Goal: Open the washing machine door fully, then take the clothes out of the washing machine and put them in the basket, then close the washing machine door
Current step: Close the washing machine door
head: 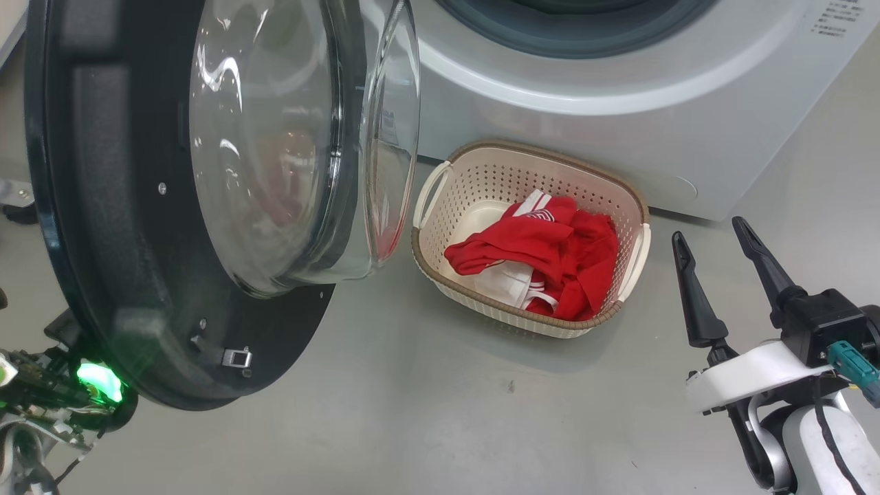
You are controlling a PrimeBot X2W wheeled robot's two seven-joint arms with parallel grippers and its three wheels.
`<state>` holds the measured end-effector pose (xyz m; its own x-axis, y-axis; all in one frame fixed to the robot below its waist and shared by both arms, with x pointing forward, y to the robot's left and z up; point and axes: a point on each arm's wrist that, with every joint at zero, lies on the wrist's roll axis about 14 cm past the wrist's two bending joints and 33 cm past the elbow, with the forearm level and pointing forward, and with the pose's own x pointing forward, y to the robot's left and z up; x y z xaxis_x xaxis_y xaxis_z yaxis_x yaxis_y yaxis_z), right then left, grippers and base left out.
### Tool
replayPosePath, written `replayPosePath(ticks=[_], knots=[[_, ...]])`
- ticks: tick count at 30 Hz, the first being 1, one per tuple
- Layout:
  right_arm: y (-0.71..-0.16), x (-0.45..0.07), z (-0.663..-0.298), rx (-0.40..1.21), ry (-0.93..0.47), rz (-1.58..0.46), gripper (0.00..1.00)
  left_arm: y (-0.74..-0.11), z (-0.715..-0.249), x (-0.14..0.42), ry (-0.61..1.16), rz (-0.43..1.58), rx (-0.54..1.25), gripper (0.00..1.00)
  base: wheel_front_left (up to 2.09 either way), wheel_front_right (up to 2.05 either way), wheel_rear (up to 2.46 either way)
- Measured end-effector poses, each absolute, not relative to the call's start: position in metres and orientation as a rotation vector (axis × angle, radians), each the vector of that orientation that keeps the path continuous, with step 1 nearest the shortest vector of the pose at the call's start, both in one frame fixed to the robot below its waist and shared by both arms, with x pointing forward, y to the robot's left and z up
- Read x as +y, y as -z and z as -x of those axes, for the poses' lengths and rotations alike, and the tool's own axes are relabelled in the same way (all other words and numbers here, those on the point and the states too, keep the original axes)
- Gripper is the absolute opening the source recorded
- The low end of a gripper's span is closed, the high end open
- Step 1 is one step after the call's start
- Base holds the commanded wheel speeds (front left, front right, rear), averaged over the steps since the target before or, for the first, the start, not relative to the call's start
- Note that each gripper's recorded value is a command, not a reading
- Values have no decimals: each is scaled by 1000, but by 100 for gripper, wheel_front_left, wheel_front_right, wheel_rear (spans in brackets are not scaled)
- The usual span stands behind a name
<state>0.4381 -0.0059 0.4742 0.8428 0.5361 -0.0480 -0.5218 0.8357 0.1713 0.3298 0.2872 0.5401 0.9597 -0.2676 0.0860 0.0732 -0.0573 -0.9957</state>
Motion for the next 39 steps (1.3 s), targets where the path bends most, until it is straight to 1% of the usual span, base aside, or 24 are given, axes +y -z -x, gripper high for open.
replayPosePath(ticks=[11,19,22,29,39], knots=[[-479,-27,-441,62,-484,-173,100,-546,-350,239,441,1629,209,0,0,0,0],[-478,-47,-438,55,-404,-204,100,-546,-370,201,567,1639,288,0,0,0,0],[-475,-60,-434,60,-356,-218,100,-541,-377,183,609,1636,344,0,0,0,0],[-474,-82,-428,52,-269,-240,100,-530,-389,153,661,1621,443,0,0,0,0],[-468,-124,-415,57,-132,-243,100,-520,-411,115,737,1641,528,0,0,0,0]])
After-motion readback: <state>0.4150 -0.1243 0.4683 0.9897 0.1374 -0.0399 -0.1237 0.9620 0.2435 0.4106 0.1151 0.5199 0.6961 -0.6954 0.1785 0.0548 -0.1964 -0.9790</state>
